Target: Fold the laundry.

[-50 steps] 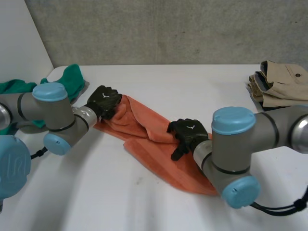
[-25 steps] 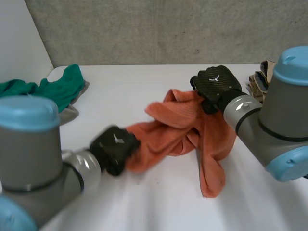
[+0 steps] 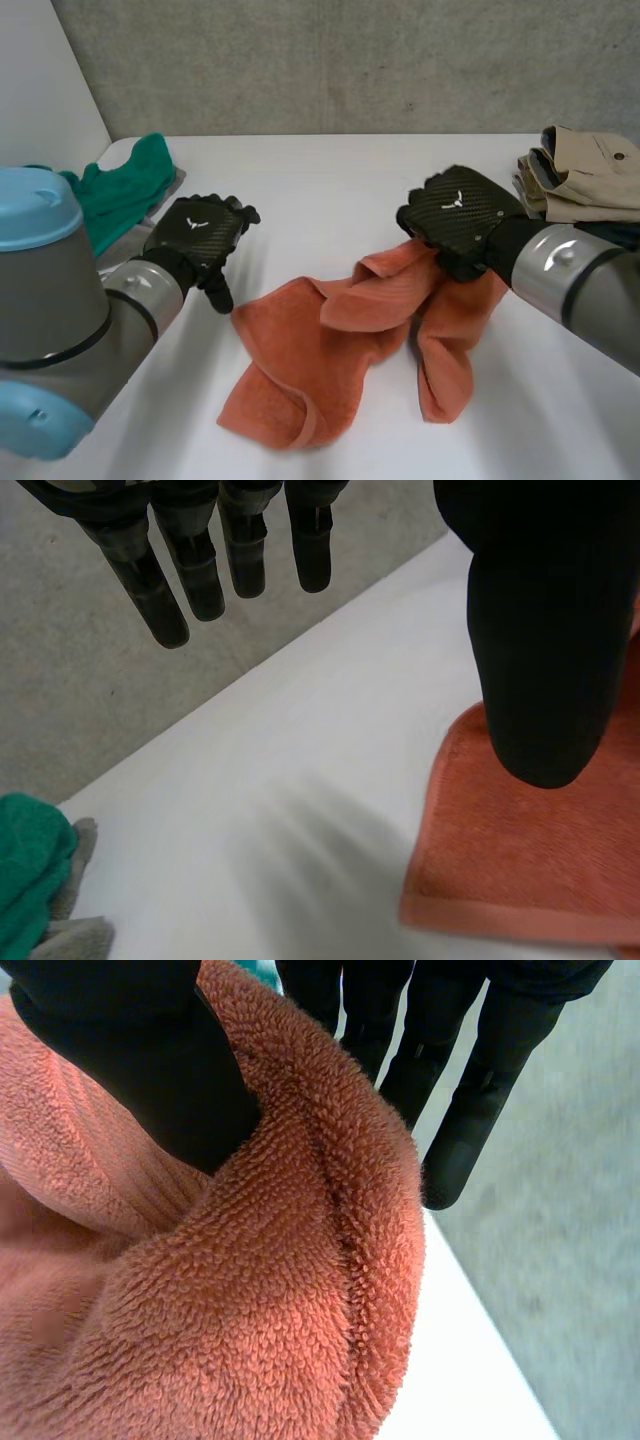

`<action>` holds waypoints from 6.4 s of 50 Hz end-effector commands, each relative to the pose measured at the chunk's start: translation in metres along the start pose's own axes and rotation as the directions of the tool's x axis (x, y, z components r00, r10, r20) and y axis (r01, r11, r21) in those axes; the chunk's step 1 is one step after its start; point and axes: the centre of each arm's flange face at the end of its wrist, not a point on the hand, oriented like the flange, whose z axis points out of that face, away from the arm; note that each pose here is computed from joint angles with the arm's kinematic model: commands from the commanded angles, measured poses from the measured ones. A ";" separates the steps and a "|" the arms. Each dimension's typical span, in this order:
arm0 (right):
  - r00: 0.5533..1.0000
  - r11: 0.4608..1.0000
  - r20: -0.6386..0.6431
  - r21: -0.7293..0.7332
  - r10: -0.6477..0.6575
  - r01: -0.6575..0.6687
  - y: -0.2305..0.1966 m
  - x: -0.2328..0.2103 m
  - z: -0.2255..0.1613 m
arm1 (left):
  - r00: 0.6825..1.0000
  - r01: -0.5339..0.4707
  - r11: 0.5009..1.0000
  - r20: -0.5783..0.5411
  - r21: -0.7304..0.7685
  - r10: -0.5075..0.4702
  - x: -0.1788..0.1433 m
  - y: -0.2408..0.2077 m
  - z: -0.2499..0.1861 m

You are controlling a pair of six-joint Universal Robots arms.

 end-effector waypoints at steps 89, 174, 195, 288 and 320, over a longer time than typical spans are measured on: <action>0.754 0.766 -0.467 -0.220 0.461 -0.604 0.160 -0.026 -0.003 | 0.996 0.075 0.992 0.038 0.100 -0.079 -0.005 -0.024 0.009; 0.960 0.953 -0.281 -0.290 0.003 -0.088 0.164 0.051 0.060 | 0.917 -0.335 0.942 0.223 -0.021 0.332 -0.026 0.071 0.057; 0.971 0.747 0.040 -0.631 -0.237 0.209 0.145 0.051 -0.058 | 0.906 -0.420 0.827 -0.116 -0.373 0.408 -0.006 0.068 -0.098; 0.916 0.918 -0.370 -0.289 0.155 -0.271 0.234 0.109 0.042 | 0.936 -0.232 0.961 0.305 0.149 0.178 -0.023 0.016 0.005; 0.762 0.717 -0.568 -0.667 -0.312 -0.204 0.275 0.211 -0.082 | 0.934 -0.231 0.960 0.314 0.158 0.173 -0.024 0.012 -0.012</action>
